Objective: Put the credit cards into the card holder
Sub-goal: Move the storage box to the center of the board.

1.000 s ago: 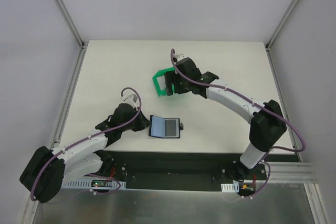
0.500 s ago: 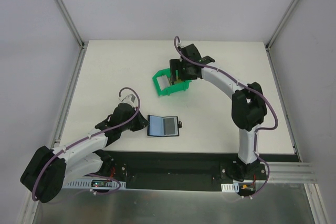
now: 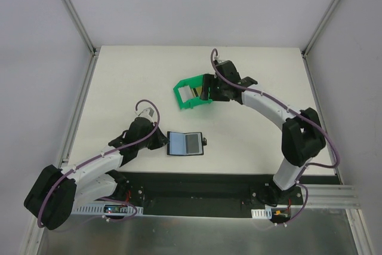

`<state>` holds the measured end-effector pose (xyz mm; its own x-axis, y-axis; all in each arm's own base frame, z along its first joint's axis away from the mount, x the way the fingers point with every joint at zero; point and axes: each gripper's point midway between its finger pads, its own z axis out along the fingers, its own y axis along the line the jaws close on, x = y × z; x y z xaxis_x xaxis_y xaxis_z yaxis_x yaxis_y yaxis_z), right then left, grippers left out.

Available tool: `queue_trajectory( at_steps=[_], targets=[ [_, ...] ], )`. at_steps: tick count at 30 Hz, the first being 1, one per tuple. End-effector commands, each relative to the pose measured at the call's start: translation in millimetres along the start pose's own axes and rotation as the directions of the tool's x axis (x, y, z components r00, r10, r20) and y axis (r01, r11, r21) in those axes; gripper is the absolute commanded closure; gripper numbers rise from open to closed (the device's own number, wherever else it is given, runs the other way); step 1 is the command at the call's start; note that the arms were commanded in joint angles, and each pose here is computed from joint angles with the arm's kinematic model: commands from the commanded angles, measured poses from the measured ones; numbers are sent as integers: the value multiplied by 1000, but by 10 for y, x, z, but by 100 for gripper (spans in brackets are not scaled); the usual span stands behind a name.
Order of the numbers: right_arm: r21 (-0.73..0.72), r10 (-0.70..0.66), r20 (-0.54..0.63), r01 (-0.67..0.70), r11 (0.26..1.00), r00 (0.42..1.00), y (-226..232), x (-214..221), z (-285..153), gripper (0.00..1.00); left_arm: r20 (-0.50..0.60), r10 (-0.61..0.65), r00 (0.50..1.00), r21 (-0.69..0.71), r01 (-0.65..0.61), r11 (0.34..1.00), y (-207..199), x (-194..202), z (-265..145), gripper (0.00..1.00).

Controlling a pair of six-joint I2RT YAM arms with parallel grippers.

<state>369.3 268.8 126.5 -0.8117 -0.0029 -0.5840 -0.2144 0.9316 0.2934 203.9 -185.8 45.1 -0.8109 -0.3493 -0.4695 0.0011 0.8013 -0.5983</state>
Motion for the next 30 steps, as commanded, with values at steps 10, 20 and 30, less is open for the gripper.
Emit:
queue_trajectory(
  at_steps=[10, 20, 30],
  targets=[
    [-247, -21, -200, -29, 969, 980, 837, 1248, -331, 51, 35, 18, 999, 8, -18, 1000, -58, -121, -41, 100],
    [-103, 18, -265, -47, 994, 964, 343, 1747, -171, 53, 31, 27, 999, 5, -27, 1000, -45, -112, -55, 100],
    [21, 29, -258, -25, 999, 966, -105, 1775, -212, 54, 28, 27, 999, -7, -27, 1000, 0, -87, -60, 100]
  ],
)
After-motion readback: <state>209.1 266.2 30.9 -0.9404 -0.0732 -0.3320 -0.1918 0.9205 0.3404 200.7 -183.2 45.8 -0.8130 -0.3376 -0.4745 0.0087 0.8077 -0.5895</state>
